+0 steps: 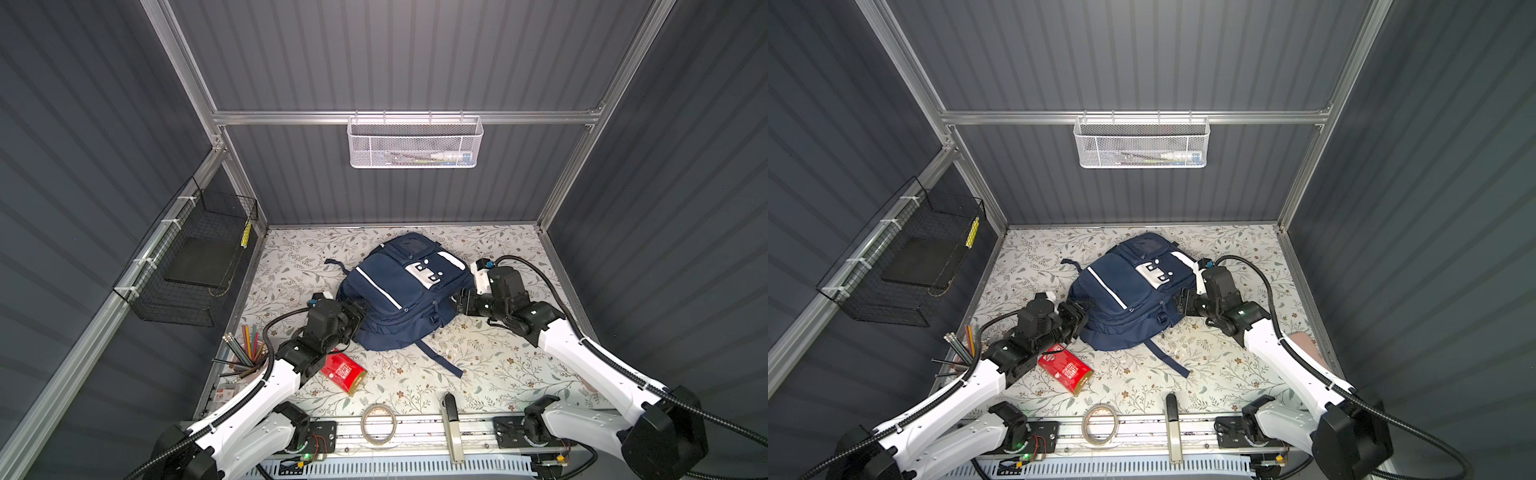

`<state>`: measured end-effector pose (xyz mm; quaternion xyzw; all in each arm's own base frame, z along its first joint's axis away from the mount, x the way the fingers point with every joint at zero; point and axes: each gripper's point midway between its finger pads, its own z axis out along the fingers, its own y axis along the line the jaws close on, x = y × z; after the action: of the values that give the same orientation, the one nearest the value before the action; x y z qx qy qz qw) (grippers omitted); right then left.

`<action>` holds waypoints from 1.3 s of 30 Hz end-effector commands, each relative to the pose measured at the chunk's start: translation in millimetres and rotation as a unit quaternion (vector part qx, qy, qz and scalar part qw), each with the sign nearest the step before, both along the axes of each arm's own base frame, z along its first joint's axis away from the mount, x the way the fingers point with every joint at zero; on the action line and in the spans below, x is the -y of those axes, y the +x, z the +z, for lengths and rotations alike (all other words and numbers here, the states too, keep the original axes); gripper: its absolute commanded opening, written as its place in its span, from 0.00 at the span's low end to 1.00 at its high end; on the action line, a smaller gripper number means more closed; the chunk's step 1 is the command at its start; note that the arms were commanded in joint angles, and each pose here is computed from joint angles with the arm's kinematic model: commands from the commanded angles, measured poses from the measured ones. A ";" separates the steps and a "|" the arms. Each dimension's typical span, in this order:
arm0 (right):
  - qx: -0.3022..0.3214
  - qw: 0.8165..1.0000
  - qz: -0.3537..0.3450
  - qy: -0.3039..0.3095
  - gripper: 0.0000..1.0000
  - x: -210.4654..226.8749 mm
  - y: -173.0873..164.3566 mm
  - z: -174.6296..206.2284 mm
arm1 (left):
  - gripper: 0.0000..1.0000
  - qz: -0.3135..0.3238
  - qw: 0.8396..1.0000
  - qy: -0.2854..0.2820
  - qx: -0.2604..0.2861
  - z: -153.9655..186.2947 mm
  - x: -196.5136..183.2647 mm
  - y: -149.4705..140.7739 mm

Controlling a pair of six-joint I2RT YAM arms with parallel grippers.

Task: Pack books, pencil case, and school supplies into a backpack
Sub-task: Zip the student bag at the center of the table, then rotate the student bag at the center of the table.

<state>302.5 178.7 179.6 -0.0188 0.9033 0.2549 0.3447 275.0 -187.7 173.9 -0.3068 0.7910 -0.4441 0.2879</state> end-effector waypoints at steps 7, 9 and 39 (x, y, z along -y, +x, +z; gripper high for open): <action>-0.002 0.998 0.060 0.013 0.75 -52.9 19.3 21.3 | 0.60 -0.108 0.990 -0.004 0.095 26.0 61.4 -0.5; 0.006 0.998 0.067 0.013 0.76 -67.6 22.1 23.9 | 0.63 -0.105 0.991 0.004 0.085 17.2 66.3 -1.4; -0.080 0.993 0.080 0.036 0.12 -158.9 13.2 -33.3 | 0.39 -0.054 0.992 0.078 0.082 -1.5 16.0 63.5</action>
<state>325.8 327.2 151.3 -0.0585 0.9117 0.2996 0.2751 330.1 -178.2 136.6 -0.2678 0.8227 -0.3706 0.3377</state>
